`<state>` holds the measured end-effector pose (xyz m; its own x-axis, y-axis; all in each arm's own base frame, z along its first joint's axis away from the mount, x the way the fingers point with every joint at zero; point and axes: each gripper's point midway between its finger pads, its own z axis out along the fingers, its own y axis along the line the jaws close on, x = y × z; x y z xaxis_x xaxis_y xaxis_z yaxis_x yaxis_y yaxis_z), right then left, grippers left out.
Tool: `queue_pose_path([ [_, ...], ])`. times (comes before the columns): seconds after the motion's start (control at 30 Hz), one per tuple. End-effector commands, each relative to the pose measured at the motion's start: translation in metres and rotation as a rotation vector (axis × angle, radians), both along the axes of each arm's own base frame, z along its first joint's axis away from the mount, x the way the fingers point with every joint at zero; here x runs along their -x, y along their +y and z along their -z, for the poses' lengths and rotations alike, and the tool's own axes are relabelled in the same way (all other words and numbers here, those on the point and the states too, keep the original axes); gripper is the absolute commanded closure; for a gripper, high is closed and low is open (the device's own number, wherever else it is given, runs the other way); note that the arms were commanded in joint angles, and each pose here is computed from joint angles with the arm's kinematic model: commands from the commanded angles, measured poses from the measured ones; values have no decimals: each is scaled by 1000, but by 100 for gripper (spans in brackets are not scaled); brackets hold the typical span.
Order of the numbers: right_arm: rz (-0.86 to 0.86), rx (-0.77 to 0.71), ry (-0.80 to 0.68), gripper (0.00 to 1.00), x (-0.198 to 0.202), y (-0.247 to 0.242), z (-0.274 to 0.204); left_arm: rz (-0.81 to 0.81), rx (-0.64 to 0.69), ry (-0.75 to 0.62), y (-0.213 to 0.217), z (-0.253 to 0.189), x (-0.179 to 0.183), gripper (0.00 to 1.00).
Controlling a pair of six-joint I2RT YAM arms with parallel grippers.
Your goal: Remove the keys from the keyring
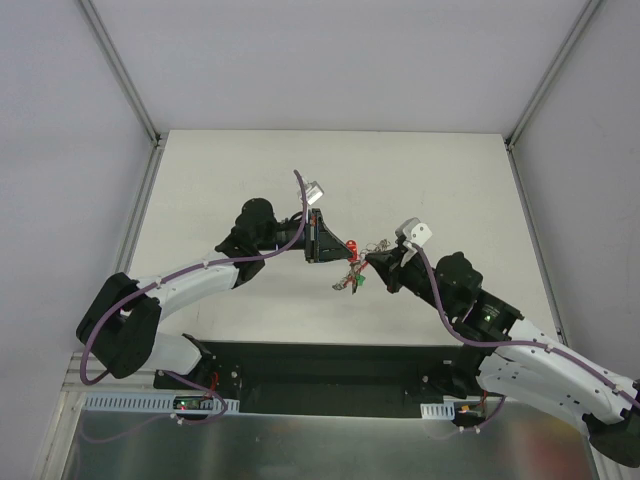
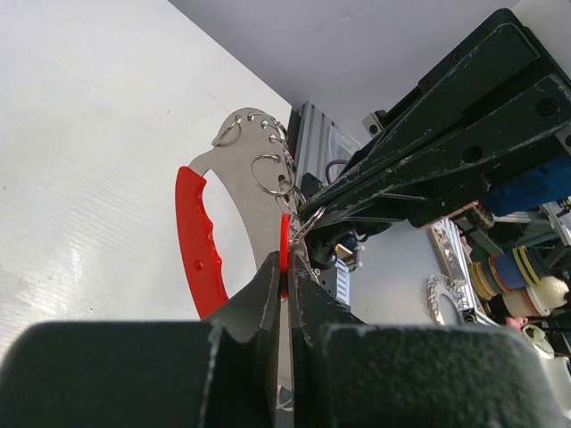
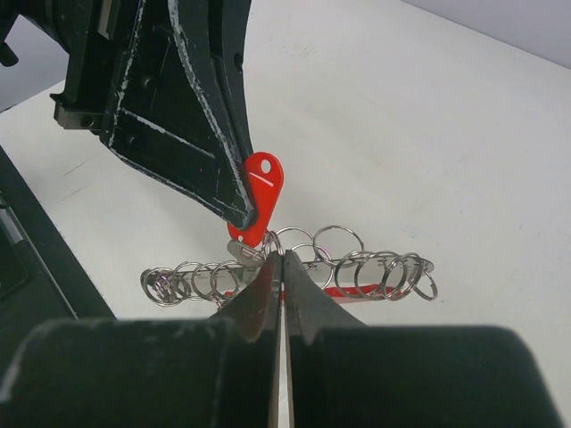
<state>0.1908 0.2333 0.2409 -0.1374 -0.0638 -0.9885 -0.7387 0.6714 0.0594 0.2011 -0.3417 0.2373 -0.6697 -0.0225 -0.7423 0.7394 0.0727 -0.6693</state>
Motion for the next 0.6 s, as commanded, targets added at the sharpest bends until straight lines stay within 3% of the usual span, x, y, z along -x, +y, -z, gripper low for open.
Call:
queue_pose_path([
  [0.0,102,-195,-136,100,-17,-8,-74,-5,-2,3,4,-4,-5,100],
  [0.27,125,-247,-160,99,-26,-3,-82,-123,-8,-17,16,-3,-10,100],
  [0.57,52,-374,-151,100,-17,11,-102,-109,32,-2,17,-16,4,100],
])
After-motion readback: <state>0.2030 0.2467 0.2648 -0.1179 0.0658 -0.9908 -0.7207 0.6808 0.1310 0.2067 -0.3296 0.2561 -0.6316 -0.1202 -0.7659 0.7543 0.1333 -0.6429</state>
